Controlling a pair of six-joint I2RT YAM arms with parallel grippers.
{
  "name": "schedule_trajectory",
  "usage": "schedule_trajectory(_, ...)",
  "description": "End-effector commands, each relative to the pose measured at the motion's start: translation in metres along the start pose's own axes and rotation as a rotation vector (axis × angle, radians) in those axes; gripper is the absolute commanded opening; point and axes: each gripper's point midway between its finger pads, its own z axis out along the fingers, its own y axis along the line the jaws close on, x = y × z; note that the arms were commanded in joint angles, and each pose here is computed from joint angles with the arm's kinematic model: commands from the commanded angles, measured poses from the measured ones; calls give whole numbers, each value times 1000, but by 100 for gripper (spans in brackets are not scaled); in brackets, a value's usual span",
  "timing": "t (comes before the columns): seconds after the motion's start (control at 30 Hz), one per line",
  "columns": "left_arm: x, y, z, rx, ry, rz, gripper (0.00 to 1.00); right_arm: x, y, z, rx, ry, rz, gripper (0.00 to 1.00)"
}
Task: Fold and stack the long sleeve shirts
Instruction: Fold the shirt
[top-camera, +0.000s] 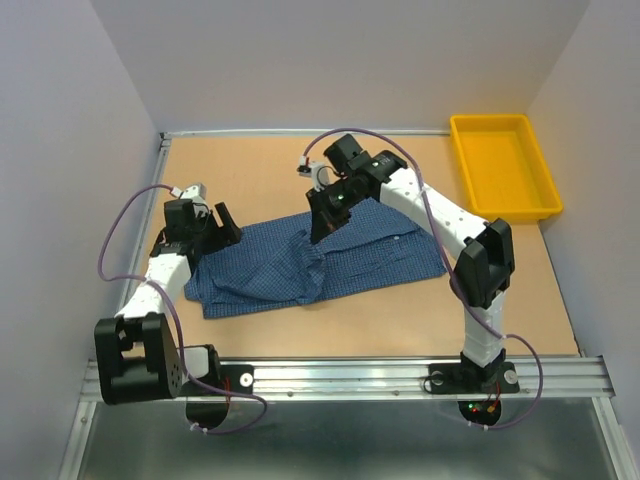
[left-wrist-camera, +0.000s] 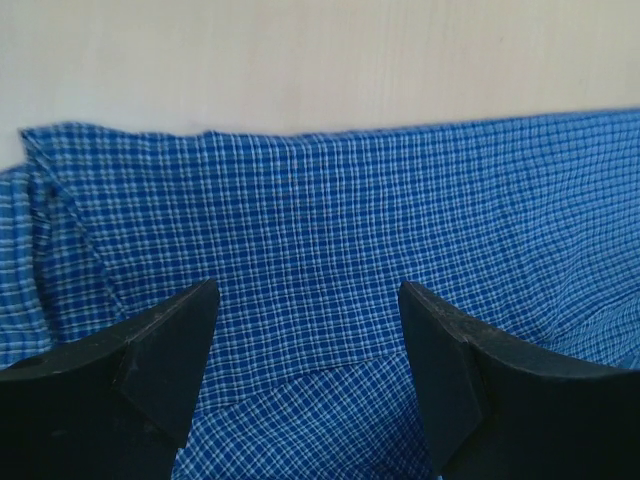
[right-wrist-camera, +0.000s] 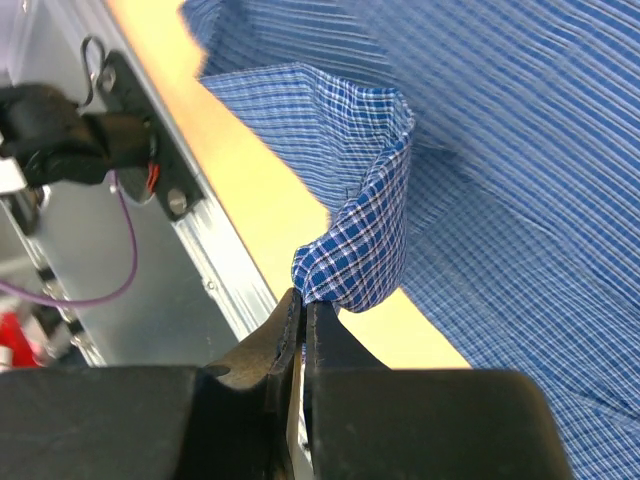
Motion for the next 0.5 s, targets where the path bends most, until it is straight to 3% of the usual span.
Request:
schedule_trajectory(0.0,2,-15,11,77,53,-21,84,-14,-19,-25,-38,-113,62,1)
schedule_trajectory(0.3,25,11,39,-43,193,-57,84,-14,-111,-47,54,-209,242,1)
schedule_trajectory(0.47,27,22,48,-95,225,-64,83,0,-147,-40,110,-180,292,2)
